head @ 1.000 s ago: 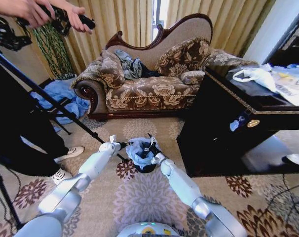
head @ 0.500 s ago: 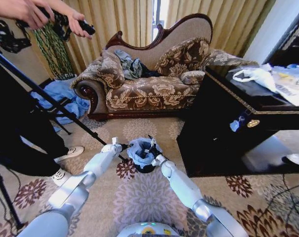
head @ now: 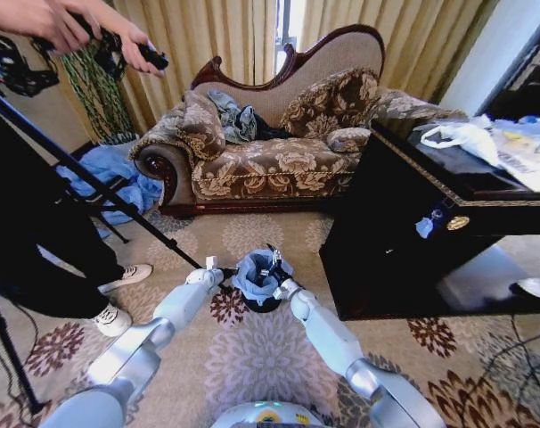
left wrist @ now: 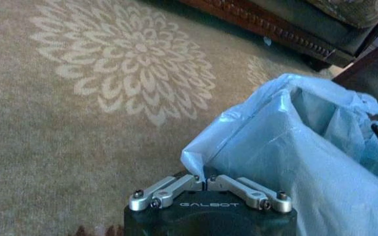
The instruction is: Place a garbage bag over the trash bin.
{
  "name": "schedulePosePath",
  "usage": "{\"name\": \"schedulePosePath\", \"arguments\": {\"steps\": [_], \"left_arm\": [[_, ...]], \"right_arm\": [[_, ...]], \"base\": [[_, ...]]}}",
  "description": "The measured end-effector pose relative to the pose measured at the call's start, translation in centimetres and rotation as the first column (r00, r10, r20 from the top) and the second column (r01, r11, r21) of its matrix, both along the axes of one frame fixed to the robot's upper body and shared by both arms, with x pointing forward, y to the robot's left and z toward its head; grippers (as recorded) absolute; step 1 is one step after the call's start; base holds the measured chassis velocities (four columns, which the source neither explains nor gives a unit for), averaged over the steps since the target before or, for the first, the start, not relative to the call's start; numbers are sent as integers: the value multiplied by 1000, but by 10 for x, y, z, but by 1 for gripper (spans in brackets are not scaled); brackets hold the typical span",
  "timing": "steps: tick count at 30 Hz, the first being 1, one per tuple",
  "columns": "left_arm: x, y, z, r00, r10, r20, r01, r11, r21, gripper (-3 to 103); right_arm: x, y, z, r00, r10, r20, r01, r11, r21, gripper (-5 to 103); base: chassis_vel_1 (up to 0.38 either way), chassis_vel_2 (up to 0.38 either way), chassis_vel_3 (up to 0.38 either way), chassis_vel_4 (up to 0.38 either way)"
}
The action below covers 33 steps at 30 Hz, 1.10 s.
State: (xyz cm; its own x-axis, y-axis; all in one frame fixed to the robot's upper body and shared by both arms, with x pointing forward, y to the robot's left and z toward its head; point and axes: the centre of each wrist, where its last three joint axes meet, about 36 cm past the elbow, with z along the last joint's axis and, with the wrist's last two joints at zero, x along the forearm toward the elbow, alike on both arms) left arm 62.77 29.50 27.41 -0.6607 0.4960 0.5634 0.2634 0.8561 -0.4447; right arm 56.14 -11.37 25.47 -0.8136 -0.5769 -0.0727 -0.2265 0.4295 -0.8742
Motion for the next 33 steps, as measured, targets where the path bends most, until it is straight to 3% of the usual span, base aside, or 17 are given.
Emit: {"name": "schedulePosePath", "arguments": {"steps": [4, 10, 16, 17, 19, 21, 25, 26, 28, 29, 33], "left_arm": [[-6, 0, -6, 1000, -9, 1, 9, 1000, 23, 0], [-9, -4, -2, 1000, -14, 20, 14, 1000, 12, -2], [-11, 0, 1, 1000, -3, 25, 3, 1000, 21, 24], [-11, 0, 1, 1000, -3, 25, 3, 1000, 21, 24], [-12, 1, 1, 1000, -2, 27, 1, 1000, 27, 36], [-12, 2, 1, 1000, -3, 29, 2, 999, 34, 36], [-17, 6, 2, 999, -4, 36, 3, 999, 38, 57], [-17, 6, 2, 999, -4, 36, 3, 999, 38, 57], [-19, 8, 4, 999, -2, 44, 1, 999, 32, 68], [-19, 8, 4, 999, -2, 44, 1, 999, 32, 68], [-22, 11, 7, 999, -5, 54, 3, 1000, 29, 84]], "right_arm": [[0, 1, -1, 1000, -2, -5, 2, 1000, 0, 100], [10, 6, -4, 1000, -10, 2, 10, 1000, 0, 100], [21, 5, -4, 999, -33, 9, 33, 999, -9, 100], [21, 5, -4, 999, -33, 9, 33, 999, -9, 100], [22, 3, -2, 999, -37, 15, 37, 999, -8, 100], [23, 1, 0, 999, -39, 20, 40, 999, -7, 100], [27, -1, -1, 998, -62, 19, 62, 998, -6, 100], [27, -1, -1, 998, -62, 19, 62, 998, -6, 100], [28, -2, 0, 997, -70, 24, 71, 997, -8, 100], [28, -2, 0, 997, -70, 24, 71, 997, -8, 100], [28, -3, -2, 996, -84, 20, 85, 996, -24, 100]], "base": [[0, 0, 0, 0], [0, 0, 0, 0], [0, 0, 0, 0], [0, 0, 0, 0], [0, 0, 0, 0], [0, 0, 0, 0], [0, 0, 0, 0], [0, 0, 0, 0], [0, 0, 0, 0], [0, 0, 0, 0], [0, 0, 0, 0]]}}
